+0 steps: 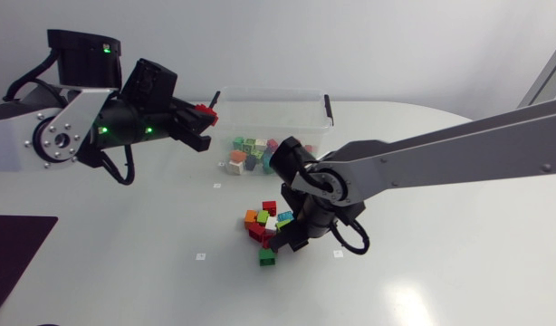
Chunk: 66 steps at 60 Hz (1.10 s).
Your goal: Place the duplo bricks in the container
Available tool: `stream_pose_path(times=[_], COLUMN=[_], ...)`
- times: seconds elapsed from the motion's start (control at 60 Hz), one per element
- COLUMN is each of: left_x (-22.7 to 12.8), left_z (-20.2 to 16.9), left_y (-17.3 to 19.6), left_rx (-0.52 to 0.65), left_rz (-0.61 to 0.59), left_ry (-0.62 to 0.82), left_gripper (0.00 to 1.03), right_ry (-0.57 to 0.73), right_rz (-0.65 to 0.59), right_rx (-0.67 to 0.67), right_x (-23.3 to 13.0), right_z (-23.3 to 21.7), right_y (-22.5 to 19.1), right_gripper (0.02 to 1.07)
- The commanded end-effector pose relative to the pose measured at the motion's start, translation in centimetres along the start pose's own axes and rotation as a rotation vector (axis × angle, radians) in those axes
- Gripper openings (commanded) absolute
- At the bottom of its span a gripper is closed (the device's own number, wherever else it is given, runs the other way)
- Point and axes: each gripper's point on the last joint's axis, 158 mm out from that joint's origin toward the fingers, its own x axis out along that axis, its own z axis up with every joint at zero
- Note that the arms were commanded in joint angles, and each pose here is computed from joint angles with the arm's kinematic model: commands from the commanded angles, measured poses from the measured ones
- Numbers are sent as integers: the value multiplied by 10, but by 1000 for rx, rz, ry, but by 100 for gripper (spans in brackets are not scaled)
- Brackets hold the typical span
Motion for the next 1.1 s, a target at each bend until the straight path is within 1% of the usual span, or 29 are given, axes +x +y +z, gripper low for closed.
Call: stream_pose_path(times=[0.0, 0.217, 0.333, 0.6, 0.65, 0.867, 0.9, 0.95, 0.967, 0.983, 1.05, 1.067, 1.083], left_x=[18, 52, 72, 104, 110, 130, 131, 133, 133, 135, 136, 137, 137], left_z=[15, 19, 22, 30, 32, 38, 40, 41, 41, 40, 40, 39, 38], left_y=[6, 16, 23, 33, 34, 36, 36, 36, 36, 35, 34, 33, 33], left_rx=[-32, -52, -89, -141, -152, -175, -175, -175, -175, -176, -173, -169, -167], left_rz=[2, 4, 8, 11, 9, -3, -5, -8, -9, -12, -15, -17, -18], left_ry=[-30, -29, -30, -38, -37, -8, -6, 2, 5, 13, 23, 30, 36], left_gripper=[20, 20, 20, 21, 23, 23, 26, 34, 35, 39, 61, 71, 77], right_ry=[-30, -87, -135, -258, -272, -346, -361, -376, -381, -385, -403, -411, -419], right_rz=[-15, -21, -20, -18, -13, 1, 2, 2, 3, 5, 10, 13, 13], right_rx=[41, 80, 92, 138, 146, 174, 177, 183, 184, 185, 195, 199, 201], right_x=[-16, -42, -58, -103, -110, -136, -140, -144, -145, -147, -150, -151, -151], right_z=[1, 17, 31, 70, 76, 101, 106, 112, 114, 116, 125, 129, 132], right_y=[-14, -33, -40, -62, -65, -75, -76, -78, -78, -78, -80, -80, -81], right_gripper=[23, 23, 23, 23, 23, 23, 23, 23, 23, 23, 23, 23, 23])
